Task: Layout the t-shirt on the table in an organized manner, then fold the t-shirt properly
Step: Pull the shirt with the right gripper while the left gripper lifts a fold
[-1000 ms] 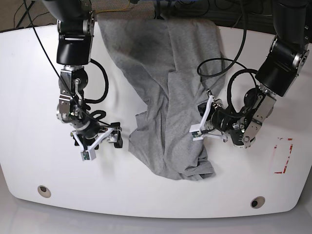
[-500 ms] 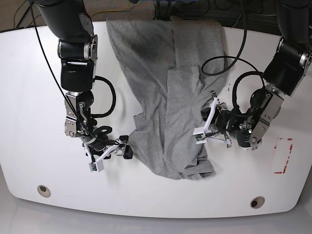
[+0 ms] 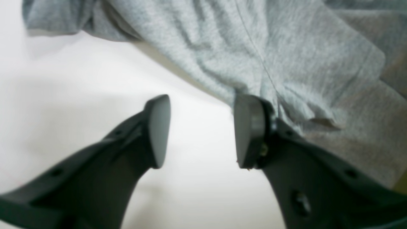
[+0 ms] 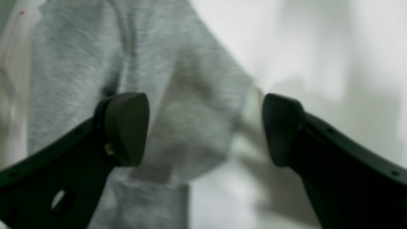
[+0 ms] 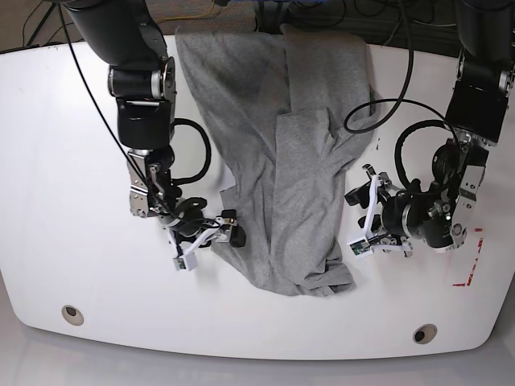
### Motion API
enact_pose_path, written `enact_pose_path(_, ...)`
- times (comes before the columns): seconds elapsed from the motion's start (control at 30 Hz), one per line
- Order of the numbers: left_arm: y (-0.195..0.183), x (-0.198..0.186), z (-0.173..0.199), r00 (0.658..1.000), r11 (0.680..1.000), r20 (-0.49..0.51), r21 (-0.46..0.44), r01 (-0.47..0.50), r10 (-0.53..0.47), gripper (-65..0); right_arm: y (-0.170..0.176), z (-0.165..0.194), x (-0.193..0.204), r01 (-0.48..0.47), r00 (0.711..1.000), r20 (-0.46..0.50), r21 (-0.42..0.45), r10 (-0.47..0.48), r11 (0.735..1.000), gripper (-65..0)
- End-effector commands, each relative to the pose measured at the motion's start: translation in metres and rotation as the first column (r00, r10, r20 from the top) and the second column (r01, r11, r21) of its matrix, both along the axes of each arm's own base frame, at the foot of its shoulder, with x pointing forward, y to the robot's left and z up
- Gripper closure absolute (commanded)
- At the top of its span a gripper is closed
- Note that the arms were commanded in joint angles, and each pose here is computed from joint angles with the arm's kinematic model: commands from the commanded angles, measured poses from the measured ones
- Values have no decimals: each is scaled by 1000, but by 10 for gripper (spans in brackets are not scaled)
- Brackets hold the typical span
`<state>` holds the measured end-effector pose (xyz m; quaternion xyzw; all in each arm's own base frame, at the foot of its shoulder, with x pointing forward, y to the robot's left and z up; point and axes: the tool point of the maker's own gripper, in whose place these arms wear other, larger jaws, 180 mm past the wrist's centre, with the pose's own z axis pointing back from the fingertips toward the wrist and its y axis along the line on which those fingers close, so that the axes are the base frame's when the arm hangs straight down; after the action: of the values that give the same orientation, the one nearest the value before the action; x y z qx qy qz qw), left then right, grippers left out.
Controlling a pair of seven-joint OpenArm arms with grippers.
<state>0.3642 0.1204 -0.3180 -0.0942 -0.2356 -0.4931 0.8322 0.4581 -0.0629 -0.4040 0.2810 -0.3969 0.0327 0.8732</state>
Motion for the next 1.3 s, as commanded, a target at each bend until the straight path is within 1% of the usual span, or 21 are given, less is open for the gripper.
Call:
enact_pose_path(0.0, 4, 9, 20, 998, 1000, 58, -14, -12, 13, -328, 6, 23, 15, -6, 998, 61, 19, 5, 1000, -526)
enact_pose_path(0.13, 11, 5, 22, 997, 999, 65, -30, -44, 46, -326, 25, 19, 10, -62, 996, 58, -3, 62, 998, -525)
enact_pose_path(0.23, 14, 1, 21, 996, 997, 66, -45, -62, 65, -326, 29, 18, 8, -78, 995, 56, -14, 79, 997, -520)
enact_pose_path(0.27, 15, 0, 21, 995, 997, 65, -48, -67, 70, -326, 30, 18, 8, -79, 995, 56, -13, 80, 997, -514)
enact_pose_path(0.33, 19, -2, 19, 994, 995, 61, -56, -83, 86, -326, 30, 19, 9, -79, 995, 59, -13, 79, 997, -471)
enact_pose_path(0.43, 23, -7, 15, 993, 993, 51, -65, -101, 104, -326, 29, 21, 11, -72, 995, 72, -13, 73, 997, -344)
enact_pose_path(0.47, 24, -10, 13, 993, 992, 46, -68, -107, 110, -326, 27, 23, 13, -66, 994, 83, -13, 67, 998, -271)
enact_pose_path(0.5, 24, -12, 12, 993, 992, 42, -68, -108, 111, -326, 26, 24, 14, -63, 994, 88, -13, 64, 998, -224)
enact_pose_path(0.53, 25, -15, 9, 993, 991, 34, -69, -111, 114, -326, 24, 26, 16, -56, 994, 96, -14, 57, 998, -152)
enact_pose_path(0.57, 25, -17, 7, 993, 991, 29, -69, -111, 114, -326, 22, 27, 17, -52, 993, 101, -15, 54, 999, -109)
enact_pose_path(0.63, 24, -25, -1, 994, 992, 9, -68, -109, 110, -326, 8, 27, 19, -39, 994, 106, -35, 42, 999, 0)
enact_pose_path(0.7, 22, -32, -7, 995, 992, -10, -67, -104, 104, -326, -2, 30, 23, -28, 993, 114, -51, 34, 998, 0)
enact_pose_path(0.8, 19, -44, -18, 994, 992, -44, -69, -103, 100, -326, -19, 32, 26, -10, 992, 122, -73, 19, 997, -19)
enact_pose_path(0.9, 17, -55, -28, 992, 992, -77, -72, -103, 97, -326, -38, 32, 27, 11, 992, 124, -99, 1, 995, -2)
enact_pose_path(0.97, 8, -61, -33, 991, 991, -95, -93, -100, 91, -326, -51, 33, 29, 30, 992, 125, -118, -15, 993, 0)
enact_pose_path(1.13, -3, -74, -44, 988, 988, -133, -116, -98, 83, -326, -100, 41, 37, 121, 985, 141, -176, -97, 977, 0)
enact_pose_path(1.23, -10, -80, -49, 985, 987, -151, -131, -98, 78, -328, -126, 48, 41, 174, 975, 171, -201, -141, 964, 0)
enact_pose_path(1.27, -16, -82, -50, 984, 985, -159, -142, -97, 74, -329, -140, 50, 42, 200, 970, 184, -216, -162, 956, 0)
